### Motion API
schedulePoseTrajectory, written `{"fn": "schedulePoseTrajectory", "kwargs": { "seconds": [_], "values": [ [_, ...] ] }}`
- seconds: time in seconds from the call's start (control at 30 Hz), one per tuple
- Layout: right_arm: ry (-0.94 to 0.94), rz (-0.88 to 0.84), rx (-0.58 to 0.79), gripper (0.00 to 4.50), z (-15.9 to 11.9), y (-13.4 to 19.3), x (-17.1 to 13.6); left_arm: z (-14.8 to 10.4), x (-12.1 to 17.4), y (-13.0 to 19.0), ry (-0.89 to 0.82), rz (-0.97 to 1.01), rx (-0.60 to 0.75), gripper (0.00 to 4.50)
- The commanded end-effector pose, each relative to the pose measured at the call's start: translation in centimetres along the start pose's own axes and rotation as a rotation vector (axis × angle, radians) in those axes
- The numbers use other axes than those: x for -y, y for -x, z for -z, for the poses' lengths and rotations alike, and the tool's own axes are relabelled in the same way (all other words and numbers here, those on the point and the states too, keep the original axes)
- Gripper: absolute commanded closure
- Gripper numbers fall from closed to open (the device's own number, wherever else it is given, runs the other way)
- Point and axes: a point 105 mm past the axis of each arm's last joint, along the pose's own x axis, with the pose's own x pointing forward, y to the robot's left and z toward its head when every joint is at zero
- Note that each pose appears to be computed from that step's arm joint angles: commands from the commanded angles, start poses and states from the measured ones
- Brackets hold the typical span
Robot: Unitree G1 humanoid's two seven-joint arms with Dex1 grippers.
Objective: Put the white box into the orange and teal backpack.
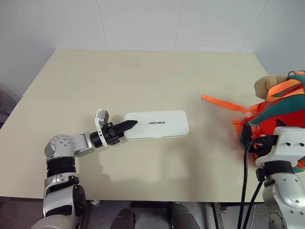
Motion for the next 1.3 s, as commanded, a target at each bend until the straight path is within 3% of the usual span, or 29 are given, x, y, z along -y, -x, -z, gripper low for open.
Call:
{"fn": "schedulePoseTrajectory", "kwargs": {
  "seconds": [0.03,0.6,1.0,1.3],
  "values": [
    [-0.003,0.02,0.031,0.0,-0.4,-0.2,0.3,-0.3,1.3,0.0,-0.031,0.067,0.02,3.17],
    [-0.022,0.138,0.031,0.0,1.7,-5.1,1.8,0.2,1.6,1.2,-0.056,0.054,0.083,3.17],
    [-0.073,0.168,0.031,0.0,1.7,-2.3,1.4,0.2,1.9,1.7,-0.069,0.041,0.098,3.17],
    [-0.129,0.209,0.068,0.0,1.4,-5.0,1.4,0.2,2.2,1.1,-0.074,0.052,0.08,3.17]
  ]
}}
